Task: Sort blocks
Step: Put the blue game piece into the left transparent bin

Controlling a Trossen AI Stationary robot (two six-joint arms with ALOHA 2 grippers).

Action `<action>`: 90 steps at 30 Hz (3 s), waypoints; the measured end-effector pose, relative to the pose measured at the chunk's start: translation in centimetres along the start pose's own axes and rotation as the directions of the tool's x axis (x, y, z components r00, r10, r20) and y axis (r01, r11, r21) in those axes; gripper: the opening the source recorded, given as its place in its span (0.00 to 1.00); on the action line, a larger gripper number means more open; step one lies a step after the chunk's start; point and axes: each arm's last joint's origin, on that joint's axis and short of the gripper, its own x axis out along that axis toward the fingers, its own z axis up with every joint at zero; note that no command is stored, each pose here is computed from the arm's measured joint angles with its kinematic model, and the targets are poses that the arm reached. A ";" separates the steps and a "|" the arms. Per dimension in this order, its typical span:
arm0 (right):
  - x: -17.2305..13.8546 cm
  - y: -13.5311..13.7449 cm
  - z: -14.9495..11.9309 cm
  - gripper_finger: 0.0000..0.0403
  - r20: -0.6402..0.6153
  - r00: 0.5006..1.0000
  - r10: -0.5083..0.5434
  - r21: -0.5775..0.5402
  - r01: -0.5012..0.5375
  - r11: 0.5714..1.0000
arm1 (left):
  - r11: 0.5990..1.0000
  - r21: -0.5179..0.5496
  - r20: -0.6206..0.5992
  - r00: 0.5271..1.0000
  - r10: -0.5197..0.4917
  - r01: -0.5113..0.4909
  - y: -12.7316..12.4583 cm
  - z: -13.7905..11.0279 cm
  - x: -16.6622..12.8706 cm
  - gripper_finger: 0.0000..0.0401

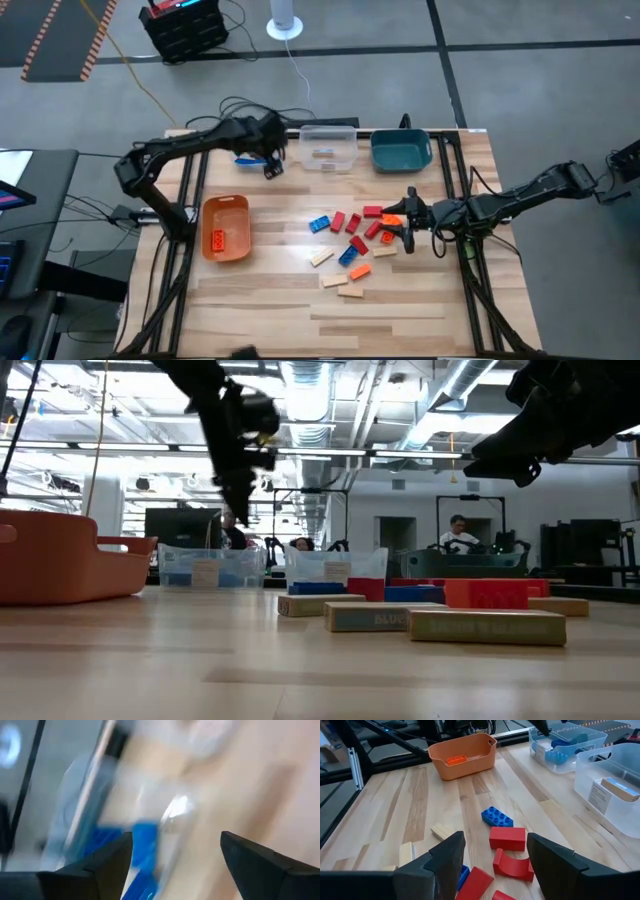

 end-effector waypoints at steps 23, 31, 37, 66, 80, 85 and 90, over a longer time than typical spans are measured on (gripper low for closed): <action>-0.2 0.5 -0.1 0.62 -0.005 1.000 0.029 -0.007 -0.029 1.000 | 0.989 0.054 0.438 0.887 -0.148 0.138 -21.0 4.3 1.7 0.68; -0.5 1.2 -0.4 0.62 -0.014 0.997 0.077 -0.017 -0.077 0.997 | 0.991 -0.062 0.569 0.820 -0.060 0.116 -21.2 1.3 4.1 0.68; -0.4 1.1 -0.3 0.62 -0.014 0.998 0.067 -0.014 -0.067 0.998 | 0.983 -0.069 0.583 0.806 -0.100 0.172 -22.9 -1.3 5.1 0.68; -0.4 1.1 -0.3 0.62 -0.010 0.998 0.068 -0.018 -0.068 0.998 | 0.953 -0.138 0.566 0.811 -0.148 0.270 -24.4 -4.9 8.8 0.67; -0.4 1.1 -0.3 0.62 -0.010 0.998 0.068 -0.018 -0.068 0.998 | 0.975 -0.068 0.590 0.797 -0.131 0.210 -22.5 -3.9 5.0 0.32; -0.4 1.1 -0.3 0.62 -0.010 0.998 0.068 -0.017 -0.068 0.998 | 0.992 -0.101 0.582 0.813 -0.002 0.075 -18.6 -3.8 0.2 0.32; -0.4 1.1 -0.2 0.62 -0.005 0.998 0.067 -0.015 -0.067 0.998 | 0.952 -0.284 0.467 0.851 0.239 -0.112 -12.0 -5.2 -3.0 0.32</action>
